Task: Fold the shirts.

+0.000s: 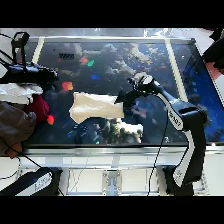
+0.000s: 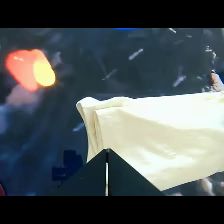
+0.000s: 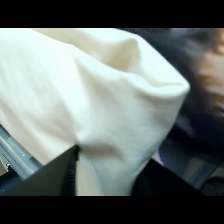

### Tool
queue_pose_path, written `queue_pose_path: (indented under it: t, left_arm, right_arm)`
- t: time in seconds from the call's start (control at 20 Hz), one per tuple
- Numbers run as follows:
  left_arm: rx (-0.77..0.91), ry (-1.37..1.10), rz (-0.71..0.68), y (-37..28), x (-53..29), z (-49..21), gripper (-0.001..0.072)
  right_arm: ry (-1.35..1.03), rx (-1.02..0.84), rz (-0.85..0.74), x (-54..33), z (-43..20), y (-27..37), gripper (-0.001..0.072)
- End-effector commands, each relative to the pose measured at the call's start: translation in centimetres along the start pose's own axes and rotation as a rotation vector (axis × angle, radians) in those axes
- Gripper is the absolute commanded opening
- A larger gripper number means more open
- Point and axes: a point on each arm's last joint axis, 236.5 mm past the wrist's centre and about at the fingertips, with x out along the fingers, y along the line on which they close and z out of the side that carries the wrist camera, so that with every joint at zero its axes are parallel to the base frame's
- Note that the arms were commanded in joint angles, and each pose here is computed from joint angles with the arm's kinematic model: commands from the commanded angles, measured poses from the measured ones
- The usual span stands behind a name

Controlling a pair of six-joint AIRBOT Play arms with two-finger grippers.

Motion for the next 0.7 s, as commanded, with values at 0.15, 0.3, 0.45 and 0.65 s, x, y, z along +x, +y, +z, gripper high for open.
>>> queue_pose_path:
  t: [0.15,0.3,0.45,0.65]
  left_arm:
    - [0.0,0.042,-0.012,-0.3,0.0,-1.0,0.0015]
    - [0.0,0.043,-0.012,-0.3,0.0,-1.0,0.0014]
    - [0.0,0.043,-0.012,-0.3,0.0,-1.0,0.0014]
    - [-0.001,0.044,-0.012,-0.3,0.0,-1.0,0.0014]
  right_arm:
    - [0.029,-0.227,0.189,-1.1,-1.2,8.7,0.0011]
    - [-0.034,-0.293,-0.054,-7.7,0.5,5.4,0.0011]
    - [-0.093,-0.171,-0.36,-17.8,0.4,-2.3,0.0011]
    - [-0.253,0.032,-0.528,-31.6,-2.6,-9.0,0.0011]
